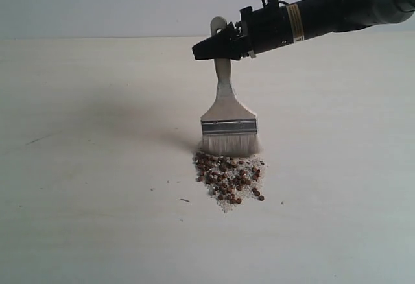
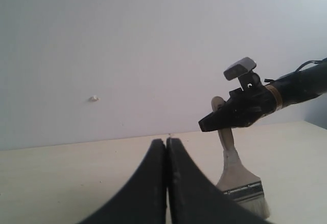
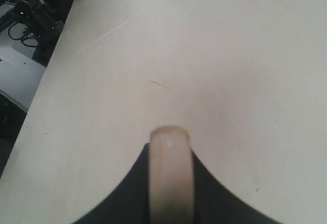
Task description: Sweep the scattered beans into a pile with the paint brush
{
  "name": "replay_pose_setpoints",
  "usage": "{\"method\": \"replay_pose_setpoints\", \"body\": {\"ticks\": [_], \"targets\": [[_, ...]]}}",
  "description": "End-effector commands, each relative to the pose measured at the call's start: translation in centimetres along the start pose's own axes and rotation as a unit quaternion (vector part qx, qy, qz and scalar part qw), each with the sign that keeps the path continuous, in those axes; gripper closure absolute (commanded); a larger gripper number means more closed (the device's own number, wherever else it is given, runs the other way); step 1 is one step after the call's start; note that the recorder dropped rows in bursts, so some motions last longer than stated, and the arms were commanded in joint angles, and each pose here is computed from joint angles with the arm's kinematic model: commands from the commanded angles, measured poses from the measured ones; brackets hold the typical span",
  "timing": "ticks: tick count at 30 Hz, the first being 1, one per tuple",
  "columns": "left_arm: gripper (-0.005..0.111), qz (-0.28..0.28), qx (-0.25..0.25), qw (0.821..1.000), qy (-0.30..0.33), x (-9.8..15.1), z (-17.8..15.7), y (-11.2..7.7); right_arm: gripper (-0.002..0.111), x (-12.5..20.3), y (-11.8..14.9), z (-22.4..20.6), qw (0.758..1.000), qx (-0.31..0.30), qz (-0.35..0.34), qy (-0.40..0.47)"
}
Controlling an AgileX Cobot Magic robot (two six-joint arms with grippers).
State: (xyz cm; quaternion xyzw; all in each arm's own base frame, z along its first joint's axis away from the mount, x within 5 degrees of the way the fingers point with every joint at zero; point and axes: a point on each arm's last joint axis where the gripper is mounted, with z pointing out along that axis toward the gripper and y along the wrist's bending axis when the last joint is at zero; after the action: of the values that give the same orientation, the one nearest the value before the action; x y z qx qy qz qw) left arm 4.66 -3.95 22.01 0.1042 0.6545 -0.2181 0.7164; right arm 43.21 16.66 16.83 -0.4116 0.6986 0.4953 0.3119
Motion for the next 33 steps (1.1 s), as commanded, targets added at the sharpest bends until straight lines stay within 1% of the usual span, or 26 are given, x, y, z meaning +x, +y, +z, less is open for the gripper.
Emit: {"method": "replay_pose_setpoints", "body": {"ticks": [1,6,8,9,10,11,12,13,16,18,19,20,24,33], "targets": [[0.107,-0.001,-0.002,1.0,-0.002,0.0,0.0,0.0,0.108,-2.2,1.5,-0.9,0.996,0.008,-0.085,-0.008],[0.107,-0.001,-0.002,1.0,-0.002,0.0,0.0,0.0,0.108,-4.0,2.5,-2.5,0.993,0.021,-0.115,-0.02],[0.107,-0.001,-0.002,1.0,-0.002,0.0,0.0,0.0,0.108,-5.5,3.6,-3.9,0.99,0.033,-0.133,-0.035],[0.107,-0.001,-0.002,1.0,-0.002,0.0,0.0,0.0,0.108,-6.5,4.5,-4.8,0.989,0.039,-0.135,-0.043],[0.107,-0.001,-0.002,1.0,-0.002,0.0,0.0,0.0,0.108,-6.7,5.0,-5.1,0.989,0.042,-0.137,-0.043],[0.107,-0.001,-0.002,1.0,-0.002,0.0,0.0,0.0,0.108,-6.9,6.3,-5.8,0.987,0.044,-0.145,-0.044],[0.107,-0.001,-0.002,1.0,-0.002,0.0,0.0,0.0,0.108,-6.8,6.9,-5.9,0.986,0.043,-0.153,-0.045],[0.107,-0.001,-0.002,1.0,-0.002,0.0,0.0,0.0,0.108,-6.6,8.2,-6.2,0.985,0.043,-0.16,-0.057],[0.107,-0.001,-0.002,1.0,-0.002,0.0,0.0,0.0,0.108,-5.2,9.7,-6.3,0.985,0.041,-0.152,-0.074],[0.107,-0.001,-0.002,1.0,-0.002,0.0,0.0,0.0,0.108,-3.4,11.0,-6.3,0.985,0.039,-0.146,-0.079],[0.107,-0.001,-0.002,1.0,-0.002,0.0,0.0,0.0,0.108,-1.9,11.9,-6.3,0.986,0.039,-0.139,-0.083],[0.107,-0.001,-0.002,1.0,-0.002,0.0,0.0,0.0,0.108,-1.4,12.2,-6.3,0.986,0.04,-0.135,-0.087],[0.107,-0.001,-0.002,1.0,-0.002,0.0,0.0,0.0,0.108,1.1,14.0,-6.0,0.991,0.028,-0.118,-0.064],[0.107,-0.001,-0.002,1.0,-0.002,0.0,0.0,0.0,0.108,3.5,16.4,-3.6,0.995,-0.017,-0.098,-0.033]]}}
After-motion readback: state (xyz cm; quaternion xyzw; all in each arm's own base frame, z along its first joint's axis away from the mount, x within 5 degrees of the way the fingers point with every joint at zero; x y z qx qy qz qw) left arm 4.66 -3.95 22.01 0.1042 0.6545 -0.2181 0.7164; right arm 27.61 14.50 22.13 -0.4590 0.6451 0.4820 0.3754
